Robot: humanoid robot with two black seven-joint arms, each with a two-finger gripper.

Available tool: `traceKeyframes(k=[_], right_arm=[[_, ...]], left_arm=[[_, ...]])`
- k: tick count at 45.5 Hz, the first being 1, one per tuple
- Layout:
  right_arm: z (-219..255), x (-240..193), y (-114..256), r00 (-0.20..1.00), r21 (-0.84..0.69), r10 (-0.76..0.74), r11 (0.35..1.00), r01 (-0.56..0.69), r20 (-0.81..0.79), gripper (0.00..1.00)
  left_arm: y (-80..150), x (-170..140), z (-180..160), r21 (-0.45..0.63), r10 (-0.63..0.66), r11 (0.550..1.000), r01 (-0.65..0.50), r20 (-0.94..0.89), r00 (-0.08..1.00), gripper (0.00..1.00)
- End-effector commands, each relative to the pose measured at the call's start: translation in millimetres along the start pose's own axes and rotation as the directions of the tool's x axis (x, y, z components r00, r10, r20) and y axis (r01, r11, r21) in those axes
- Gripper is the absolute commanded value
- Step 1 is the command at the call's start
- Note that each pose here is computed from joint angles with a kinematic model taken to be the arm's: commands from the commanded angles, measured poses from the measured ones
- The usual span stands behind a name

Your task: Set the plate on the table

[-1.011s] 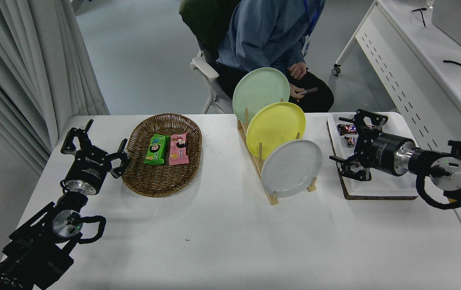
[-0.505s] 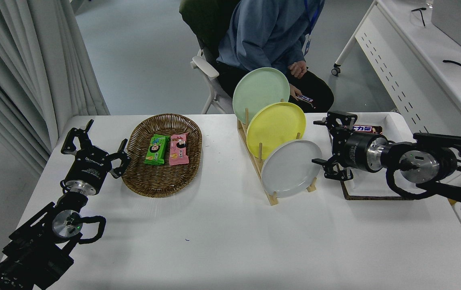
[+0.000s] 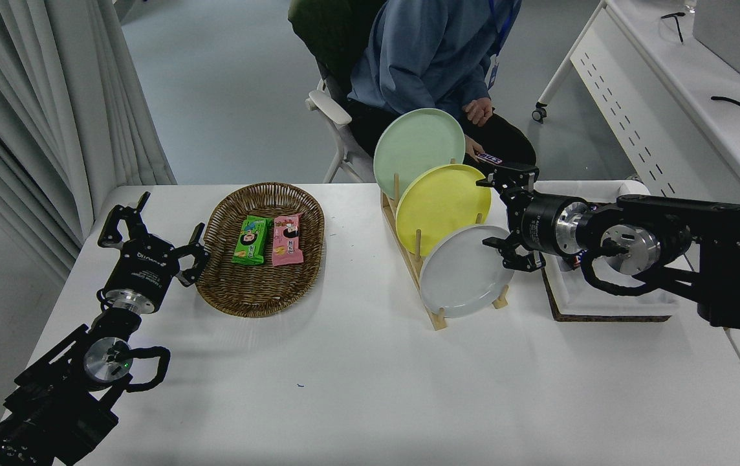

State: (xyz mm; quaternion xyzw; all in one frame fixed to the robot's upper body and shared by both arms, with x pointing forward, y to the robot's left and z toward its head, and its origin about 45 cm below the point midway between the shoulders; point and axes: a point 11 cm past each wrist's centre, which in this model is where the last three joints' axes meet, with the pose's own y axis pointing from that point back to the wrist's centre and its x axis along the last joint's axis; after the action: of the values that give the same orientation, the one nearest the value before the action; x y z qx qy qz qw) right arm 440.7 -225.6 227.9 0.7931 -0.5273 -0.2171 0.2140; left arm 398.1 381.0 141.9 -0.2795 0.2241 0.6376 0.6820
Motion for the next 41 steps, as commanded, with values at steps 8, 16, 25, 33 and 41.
traceKeyframes(k=[8,16,25,33,41], right_arm=[[11.0,-9.6,-7.0,0.997,-0.028,-0.009,1.000,0.012,0.082,1.00],[5.5,-7.2,-6.9,0.997,-0.021,0.024,1.000,-0.022,0.079,0.90],[5.6,-9.3,-5.9,0.996,-0.067,0.025,0.998,-0.020,0.081,0.73],[0.5,-10.1,-4.2,0.997,-0.089,0.024,0.996,-0.017,0.076,0.61],[1.8,-10.0,-2.5,0.997,-0.134,0.025,0.991,-0.015,0.073,0.60]], left_arm=[[0.1,0.3,0.0,0.000,0.001,1.000,-0.001,0.000,1.000,1.00],[-0.1,-0.3,0.0,0.000,-0.001,1.000,0.001,-0.001,1.000,1.00],[0.2,0.1,-0.4,0.003,0.000,1.000,0.000,0.000,1.000,1.00],[0.1,0.3,0.0,0.000,0.001,1.000,-0.001,0.000,1.000,1.00],[-0.1,-0.1,0.0,0.000,0.000,1.000,0.000,0.000,1.000,1.00]])
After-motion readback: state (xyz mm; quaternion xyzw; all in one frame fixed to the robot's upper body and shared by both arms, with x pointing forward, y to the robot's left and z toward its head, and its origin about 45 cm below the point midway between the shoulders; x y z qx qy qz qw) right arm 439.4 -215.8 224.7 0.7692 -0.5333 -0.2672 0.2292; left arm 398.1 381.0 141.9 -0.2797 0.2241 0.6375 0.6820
